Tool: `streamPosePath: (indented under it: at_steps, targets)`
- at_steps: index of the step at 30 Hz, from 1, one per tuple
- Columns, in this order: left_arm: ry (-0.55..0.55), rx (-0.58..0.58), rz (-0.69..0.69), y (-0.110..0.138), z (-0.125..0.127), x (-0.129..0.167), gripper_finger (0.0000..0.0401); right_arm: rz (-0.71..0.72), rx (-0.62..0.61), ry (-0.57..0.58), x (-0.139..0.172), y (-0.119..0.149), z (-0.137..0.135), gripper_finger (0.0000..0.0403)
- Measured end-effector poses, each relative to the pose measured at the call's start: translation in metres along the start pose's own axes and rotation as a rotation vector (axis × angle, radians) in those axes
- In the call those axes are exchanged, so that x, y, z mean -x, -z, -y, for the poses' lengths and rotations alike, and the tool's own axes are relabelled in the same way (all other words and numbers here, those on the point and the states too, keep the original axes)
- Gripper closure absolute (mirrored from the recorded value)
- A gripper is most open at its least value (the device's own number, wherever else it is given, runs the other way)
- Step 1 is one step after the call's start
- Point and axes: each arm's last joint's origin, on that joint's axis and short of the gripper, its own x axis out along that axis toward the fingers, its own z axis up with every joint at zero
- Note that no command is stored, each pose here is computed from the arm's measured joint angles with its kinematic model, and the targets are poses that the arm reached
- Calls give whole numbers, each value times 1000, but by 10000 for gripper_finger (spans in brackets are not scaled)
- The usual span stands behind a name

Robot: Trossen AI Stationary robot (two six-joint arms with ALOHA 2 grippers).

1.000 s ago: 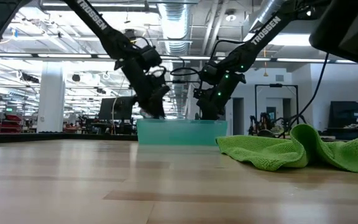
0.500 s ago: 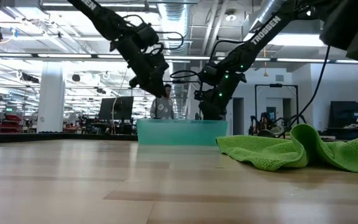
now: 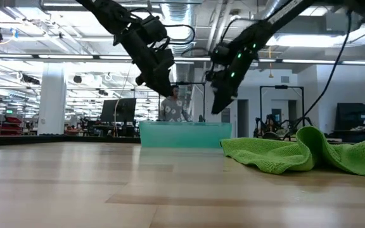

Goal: Roll microfiber towels into tight, uniform cylinder then place into a basket
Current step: Put the rolled blue microfiber cloth into the blue bin, then fold the green microfiber cloth

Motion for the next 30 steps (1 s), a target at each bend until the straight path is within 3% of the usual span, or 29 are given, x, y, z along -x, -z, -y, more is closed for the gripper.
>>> streamPosePath:
  at_steps: [5,11,18,30]
  targets:
    - [57,-60,-39,6,30,-1,260,-19,1,-49,39,10,-23,183]
    - [107,-154,-23,9,82,4,260,13,-12,-81,66,43,-61,192]
    - [212,-246,123,10,154,12,260,176,-4,-111,79,86,-108,201]
    - [374,-282,150,53,247,-22,260,310,24,-127,110,117,-173,223]
